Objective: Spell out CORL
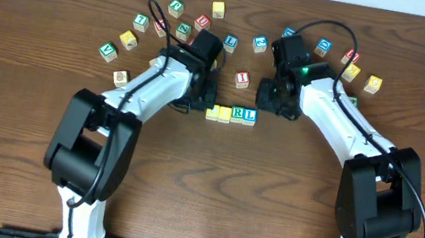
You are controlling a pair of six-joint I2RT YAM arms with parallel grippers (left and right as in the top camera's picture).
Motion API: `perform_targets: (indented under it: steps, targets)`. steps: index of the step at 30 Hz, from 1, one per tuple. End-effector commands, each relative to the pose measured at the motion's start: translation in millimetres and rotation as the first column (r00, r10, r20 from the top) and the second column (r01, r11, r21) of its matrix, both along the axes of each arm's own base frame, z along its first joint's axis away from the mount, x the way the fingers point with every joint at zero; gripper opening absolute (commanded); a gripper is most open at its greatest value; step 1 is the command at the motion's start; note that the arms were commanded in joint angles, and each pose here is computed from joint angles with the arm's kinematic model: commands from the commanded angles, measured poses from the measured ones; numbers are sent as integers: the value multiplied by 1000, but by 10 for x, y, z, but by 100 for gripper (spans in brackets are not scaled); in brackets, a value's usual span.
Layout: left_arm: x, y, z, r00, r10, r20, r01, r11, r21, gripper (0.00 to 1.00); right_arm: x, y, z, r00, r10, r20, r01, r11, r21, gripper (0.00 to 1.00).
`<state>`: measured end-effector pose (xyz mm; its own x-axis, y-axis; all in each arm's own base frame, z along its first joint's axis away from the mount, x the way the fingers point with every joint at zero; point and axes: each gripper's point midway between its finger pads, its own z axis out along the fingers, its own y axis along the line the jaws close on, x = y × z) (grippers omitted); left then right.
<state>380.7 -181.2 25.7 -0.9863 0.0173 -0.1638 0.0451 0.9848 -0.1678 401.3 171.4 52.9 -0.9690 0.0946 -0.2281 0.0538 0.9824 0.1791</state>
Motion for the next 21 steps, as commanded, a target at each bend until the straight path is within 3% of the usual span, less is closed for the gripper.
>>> perform_targets:
  steps: [1, 11, 21]
  targets:
    - [180, 48, 424, 994, 14, 106, -11, 999, -34, 13, 131, 13, 69, 999, 10, 52, -10, 1000, -10, 37]
    - [360, 510, 753, 974, 92, 206, -96, 995, 11, 13, 180, 316, -146, 995, 65, 76, -65, 998, 0, 33]
    - [374, 817, 784, 970, 147, 194, -154, 988, 23, 13, 127, 504, -385, 993, 108, 58, -107, 994, -11, 32]
